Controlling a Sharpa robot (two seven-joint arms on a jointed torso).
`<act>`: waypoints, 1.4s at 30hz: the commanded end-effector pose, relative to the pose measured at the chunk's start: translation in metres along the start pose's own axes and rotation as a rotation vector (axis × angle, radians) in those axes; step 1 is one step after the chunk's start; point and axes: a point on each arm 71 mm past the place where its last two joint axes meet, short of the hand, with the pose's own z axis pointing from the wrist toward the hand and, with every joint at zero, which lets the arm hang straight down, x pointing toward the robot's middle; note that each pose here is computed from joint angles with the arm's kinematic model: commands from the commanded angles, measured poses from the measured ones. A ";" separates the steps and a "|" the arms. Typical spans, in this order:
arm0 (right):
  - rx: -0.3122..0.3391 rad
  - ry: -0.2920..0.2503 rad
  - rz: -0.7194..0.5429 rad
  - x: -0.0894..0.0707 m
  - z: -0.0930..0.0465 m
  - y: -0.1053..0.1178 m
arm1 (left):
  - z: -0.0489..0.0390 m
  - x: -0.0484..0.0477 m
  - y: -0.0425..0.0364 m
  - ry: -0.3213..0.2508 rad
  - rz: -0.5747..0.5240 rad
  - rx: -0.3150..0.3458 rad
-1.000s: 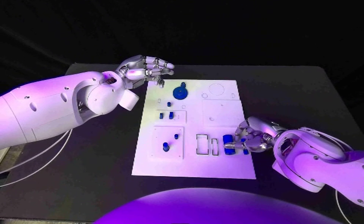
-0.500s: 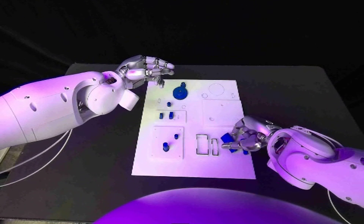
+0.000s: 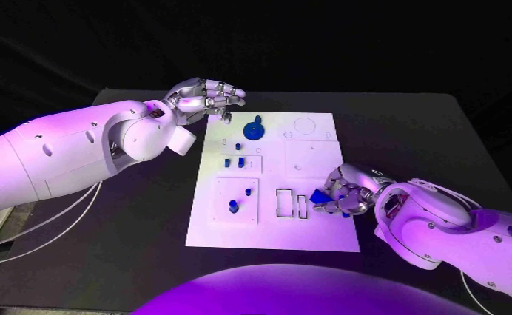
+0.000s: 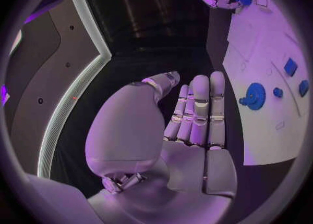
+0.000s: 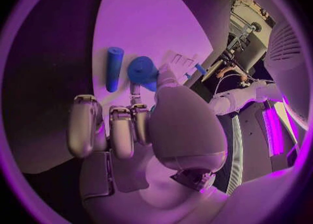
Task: Assemble the parts on the task board
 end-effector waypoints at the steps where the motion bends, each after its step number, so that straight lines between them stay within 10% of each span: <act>1: 0.038 0.003 0.032 0.003 -0.003 -0.003 | 0.0004 0.0024 -0.0008 0.018 -0.008 0.005; 15: -0.006 0.013 0.216 -0.017 -0.009 0.023 | 0.0014 0.0032 -0.0007 0.019 -0.008 0.005; 28: -0.017 0.175 0.261 0.006 0.003 0.043 | 0.0021 0.0044 -0.0007 0.023 -0.009 0.005; 42: -0.016 0.159 0.217 0.018 0.016 0.048 | 0.0028 0.0052 -0.0004 0.027 -0.010 0.001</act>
